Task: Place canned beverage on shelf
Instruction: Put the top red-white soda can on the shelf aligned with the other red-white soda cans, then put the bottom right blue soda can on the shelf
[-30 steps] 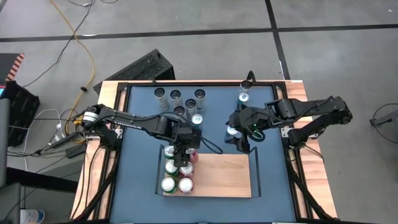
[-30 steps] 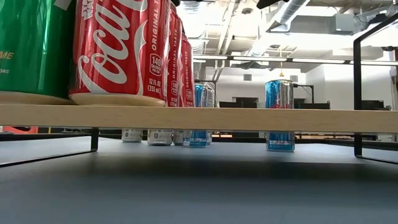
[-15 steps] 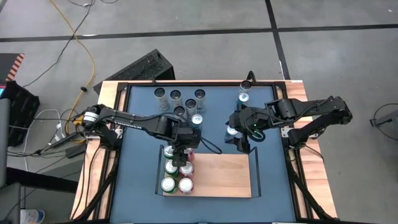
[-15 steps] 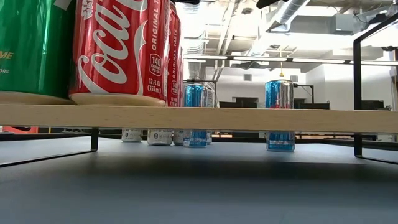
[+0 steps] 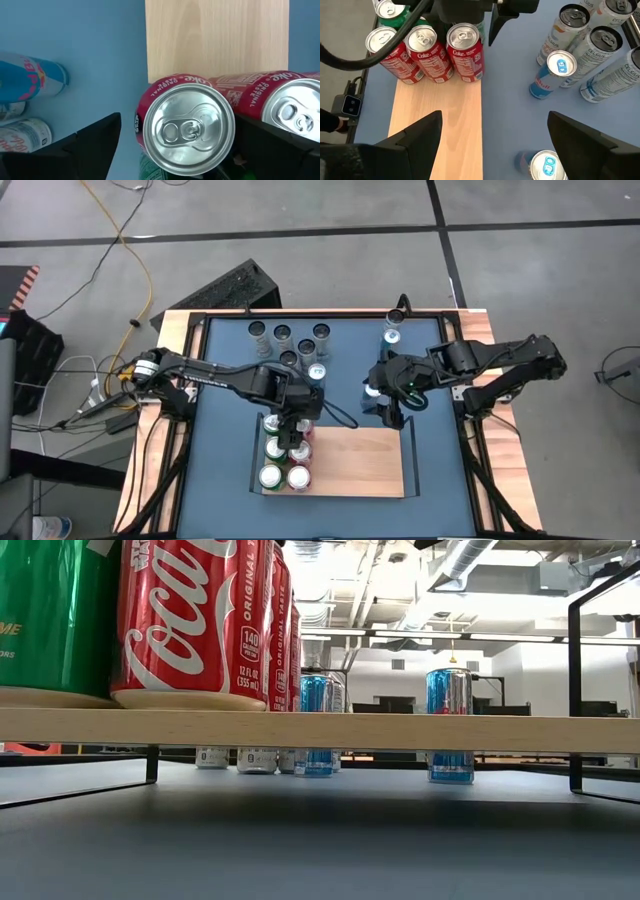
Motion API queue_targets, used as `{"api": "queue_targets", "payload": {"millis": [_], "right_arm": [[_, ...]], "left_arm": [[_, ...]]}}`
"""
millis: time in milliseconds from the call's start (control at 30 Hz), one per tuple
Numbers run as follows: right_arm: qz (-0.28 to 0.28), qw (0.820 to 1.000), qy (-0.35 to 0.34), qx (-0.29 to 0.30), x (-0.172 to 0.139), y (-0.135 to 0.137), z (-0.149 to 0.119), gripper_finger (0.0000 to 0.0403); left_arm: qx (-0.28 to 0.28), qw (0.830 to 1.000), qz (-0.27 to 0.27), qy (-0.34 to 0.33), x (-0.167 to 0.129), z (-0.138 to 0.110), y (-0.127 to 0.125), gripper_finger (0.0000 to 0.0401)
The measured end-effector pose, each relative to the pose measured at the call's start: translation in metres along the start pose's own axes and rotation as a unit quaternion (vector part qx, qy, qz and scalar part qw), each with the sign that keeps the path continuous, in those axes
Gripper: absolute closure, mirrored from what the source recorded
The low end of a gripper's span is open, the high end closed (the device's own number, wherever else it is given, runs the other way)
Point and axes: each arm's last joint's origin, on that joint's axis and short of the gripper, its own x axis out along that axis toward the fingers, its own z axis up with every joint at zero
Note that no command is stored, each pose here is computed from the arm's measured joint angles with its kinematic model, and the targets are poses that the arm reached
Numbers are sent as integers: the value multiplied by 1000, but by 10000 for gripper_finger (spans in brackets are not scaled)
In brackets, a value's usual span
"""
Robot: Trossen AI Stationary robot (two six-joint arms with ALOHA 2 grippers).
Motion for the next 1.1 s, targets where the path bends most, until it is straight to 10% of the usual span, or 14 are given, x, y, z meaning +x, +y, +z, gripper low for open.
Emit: {"api": "queue_targets", "payload": {"millis": [1100], "right_arm": [[-35, 999, -8, 11, 1, -8, 2, 58]], "left_arm": [[-12, 998, 33, -47, -57, 9, -1, 36]]}}
